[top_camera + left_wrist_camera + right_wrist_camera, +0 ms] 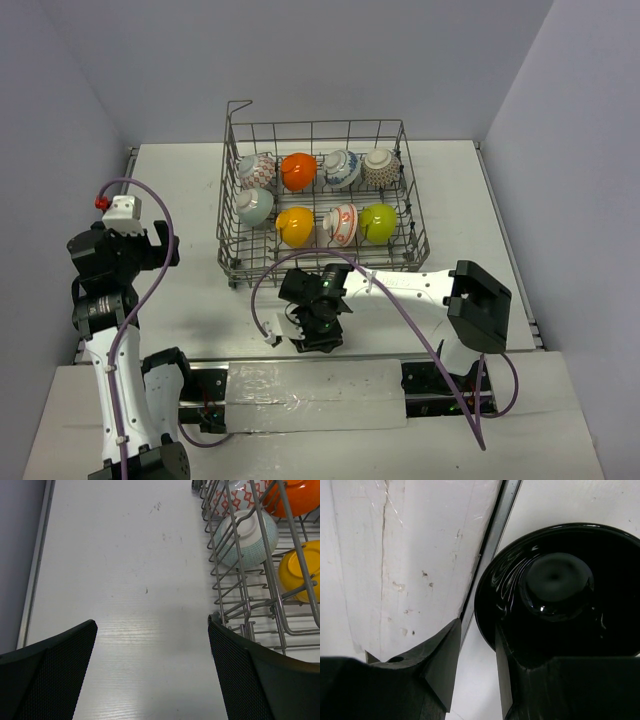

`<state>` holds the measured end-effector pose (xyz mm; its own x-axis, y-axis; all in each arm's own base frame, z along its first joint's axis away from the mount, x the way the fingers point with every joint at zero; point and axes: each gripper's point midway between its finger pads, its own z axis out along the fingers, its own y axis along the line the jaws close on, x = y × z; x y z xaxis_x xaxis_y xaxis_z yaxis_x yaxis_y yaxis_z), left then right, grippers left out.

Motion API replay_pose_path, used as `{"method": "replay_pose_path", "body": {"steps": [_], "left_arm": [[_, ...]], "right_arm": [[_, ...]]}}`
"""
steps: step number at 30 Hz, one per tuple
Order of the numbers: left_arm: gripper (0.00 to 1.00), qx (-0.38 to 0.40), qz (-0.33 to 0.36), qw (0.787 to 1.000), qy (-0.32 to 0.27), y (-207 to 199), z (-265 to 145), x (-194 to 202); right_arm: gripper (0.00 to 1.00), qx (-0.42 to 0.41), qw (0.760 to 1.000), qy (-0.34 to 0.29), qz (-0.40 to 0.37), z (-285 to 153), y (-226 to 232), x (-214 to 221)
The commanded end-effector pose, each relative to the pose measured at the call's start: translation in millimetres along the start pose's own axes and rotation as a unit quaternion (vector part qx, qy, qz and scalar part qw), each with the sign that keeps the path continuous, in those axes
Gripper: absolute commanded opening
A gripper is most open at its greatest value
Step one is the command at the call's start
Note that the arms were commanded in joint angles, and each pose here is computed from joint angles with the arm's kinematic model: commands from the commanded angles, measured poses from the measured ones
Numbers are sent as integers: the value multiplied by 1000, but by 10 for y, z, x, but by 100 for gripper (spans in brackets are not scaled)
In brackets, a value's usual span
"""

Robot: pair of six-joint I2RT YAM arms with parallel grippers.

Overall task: Load the bowls into the dish rack
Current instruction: Pick up the bowl from the corner of the board.

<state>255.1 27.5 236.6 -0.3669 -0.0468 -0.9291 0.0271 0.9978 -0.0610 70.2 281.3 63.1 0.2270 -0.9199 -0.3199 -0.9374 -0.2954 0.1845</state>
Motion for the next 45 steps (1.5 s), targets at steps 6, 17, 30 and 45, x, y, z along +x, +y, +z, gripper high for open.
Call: {"method": "replay_pose_path", "body": {"steps": [6,17,30,45], "left_arm": [[99,6,4,1000,-20,-15,-4,-85],[99,6,4,1000,-20,-18,-8,-81],[99,6,3,1000,-21,-18,-13,-80],[99,8,2,1000,-26,-26,-34,-96]], "right_arm": [[40,65,998,-15,-14,-56,-214,-112],[37,85,996,4,-5,21,-306,-13],[17,105,994,1,0,-31,-363,-36],[0,108,994,-11,3,-233,-311,-116]]}}
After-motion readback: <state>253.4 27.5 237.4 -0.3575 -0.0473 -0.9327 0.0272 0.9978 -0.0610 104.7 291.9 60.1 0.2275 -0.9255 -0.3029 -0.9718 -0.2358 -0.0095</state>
